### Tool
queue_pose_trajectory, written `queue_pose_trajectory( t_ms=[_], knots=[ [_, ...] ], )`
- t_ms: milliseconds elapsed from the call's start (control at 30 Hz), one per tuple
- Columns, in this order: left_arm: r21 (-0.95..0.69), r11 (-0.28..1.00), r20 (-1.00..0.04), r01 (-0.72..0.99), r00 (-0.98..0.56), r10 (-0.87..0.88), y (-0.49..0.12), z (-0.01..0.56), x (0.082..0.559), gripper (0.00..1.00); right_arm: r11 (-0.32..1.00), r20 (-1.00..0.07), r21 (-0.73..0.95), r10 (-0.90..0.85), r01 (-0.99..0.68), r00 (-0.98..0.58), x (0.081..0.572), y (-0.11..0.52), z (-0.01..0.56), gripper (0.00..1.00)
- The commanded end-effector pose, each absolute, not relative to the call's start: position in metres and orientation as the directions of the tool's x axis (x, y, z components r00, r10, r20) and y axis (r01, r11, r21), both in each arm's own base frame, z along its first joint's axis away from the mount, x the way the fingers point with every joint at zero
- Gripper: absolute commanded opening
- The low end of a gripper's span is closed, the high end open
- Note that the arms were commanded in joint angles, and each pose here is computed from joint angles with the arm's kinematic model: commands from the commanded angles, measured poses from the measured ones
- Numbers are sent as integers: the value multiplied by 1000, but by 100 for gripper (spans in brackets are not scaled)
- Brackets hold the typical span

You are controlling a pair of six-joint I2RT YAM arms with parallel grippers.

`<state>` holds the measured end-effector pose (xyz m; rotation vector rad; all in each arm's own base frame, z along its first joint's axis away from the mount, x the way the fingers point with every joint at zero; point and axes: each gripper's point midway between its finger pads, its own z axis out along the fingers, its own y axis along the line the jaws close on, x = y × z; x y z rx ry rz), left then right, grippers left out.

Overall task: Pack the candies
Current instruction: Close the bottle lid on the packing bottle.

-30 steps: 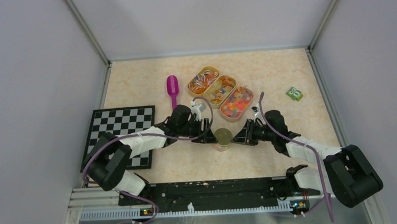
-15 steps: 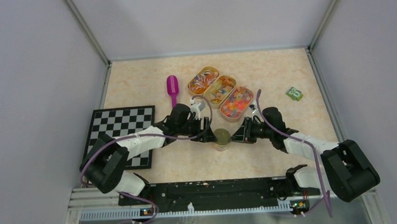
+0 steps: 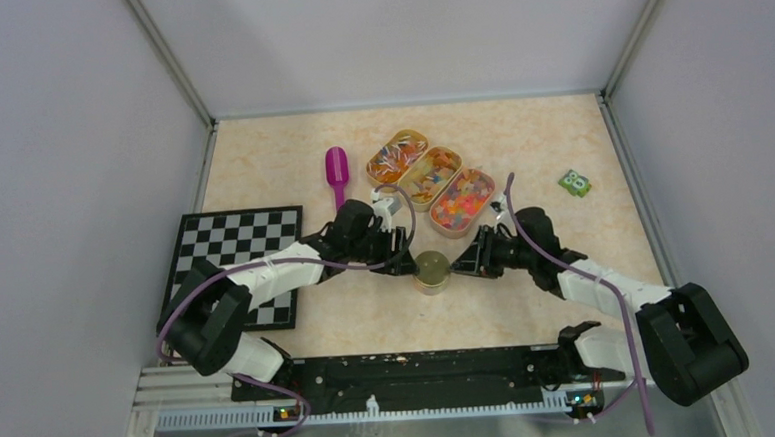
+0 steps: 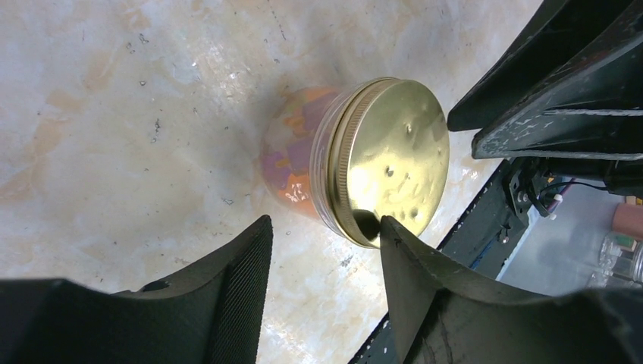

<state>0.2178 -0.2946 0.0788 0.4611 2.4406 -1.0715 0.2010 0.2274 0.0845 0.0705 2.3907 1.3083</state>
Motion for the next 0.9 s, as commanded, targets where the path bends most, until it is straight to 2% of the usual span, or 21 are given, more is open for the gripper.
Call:
queue_pose_trajectory(
  t_ms=[0, 367, 533, 867],
  knots=[
    [-597, 636, -540, 490, -831, 134, -300, 84, 224, 58, 547, -399, 812, 262, -205, -879, 219, 234, 108, 31],
    [-585, 653, -524, 481, -839, 149, -296, 74, 222, 57, 515, -373, 834, 259, -199, -891, 226, 243, 100, 26],
    [-589, 655, -506, 474, -848, 159, -296, 68, 219, 55, 549, -354, 820, 263, -163, -898, 224, 239, 83, 20],
    [-581, 675, -477, 456, -862, 172, -289, 54, 214, 54, 659, -291, 751, 289, -31, -912, 196, 209, 17, 20]
  ],
)
